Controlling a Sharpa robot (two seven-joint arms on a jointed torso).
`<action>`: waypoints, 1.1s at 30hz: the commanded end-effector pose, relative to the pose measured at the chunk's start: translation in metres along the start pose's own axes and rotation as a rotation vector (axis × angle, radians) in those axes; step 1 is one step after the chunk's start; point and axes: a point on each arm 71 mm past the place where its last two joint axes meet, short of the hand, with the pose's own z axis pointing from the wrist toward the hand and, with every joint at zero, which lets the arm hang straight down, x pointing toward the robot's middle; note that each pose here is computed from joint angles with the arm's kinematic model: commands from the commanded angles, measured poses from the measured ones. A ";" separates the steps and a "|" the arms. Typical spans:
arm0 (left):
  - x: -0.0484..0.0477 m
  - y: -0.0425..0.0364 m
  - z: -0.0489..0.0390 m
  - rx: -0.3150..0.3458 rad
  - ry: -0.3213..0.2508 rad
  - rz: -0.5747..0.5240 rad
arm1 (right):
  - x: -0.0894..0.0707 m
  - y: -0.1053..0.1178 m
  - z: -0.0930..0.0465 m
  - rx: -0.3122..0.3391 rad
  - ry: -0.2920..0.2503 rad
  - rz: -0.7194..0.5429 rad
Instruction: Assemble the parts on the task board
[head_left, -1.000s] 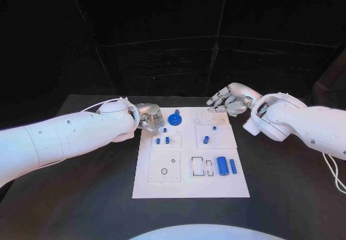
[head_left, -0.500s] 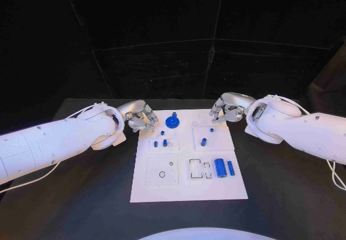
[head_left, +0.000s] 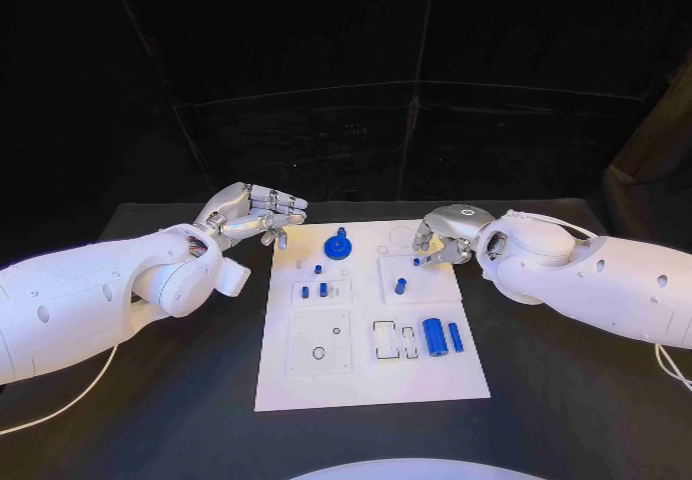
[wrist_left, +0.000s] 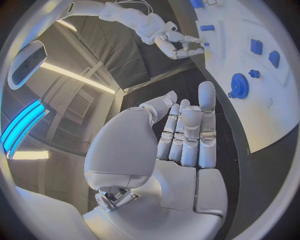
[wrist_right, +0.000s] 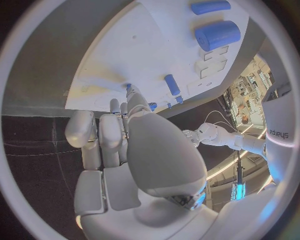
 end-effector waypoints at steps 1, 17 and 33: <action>-0.0029 -0.0041 -0.0019 0.047 -0.043 -0.135 | 0.001 0.003 0.001 -0.006 0.012 -0.062; -0.0045 -0.0045 -0.0058 0.046 -0.055 -0.153 | 0.010 0.012 0.006 -0.034 0.071 -0.057; -0.0081 -0.0037 -0.0071 0.039 -0.066 -0.149 | 0.016 0.013 0.009 -0.027 0.112 -0.063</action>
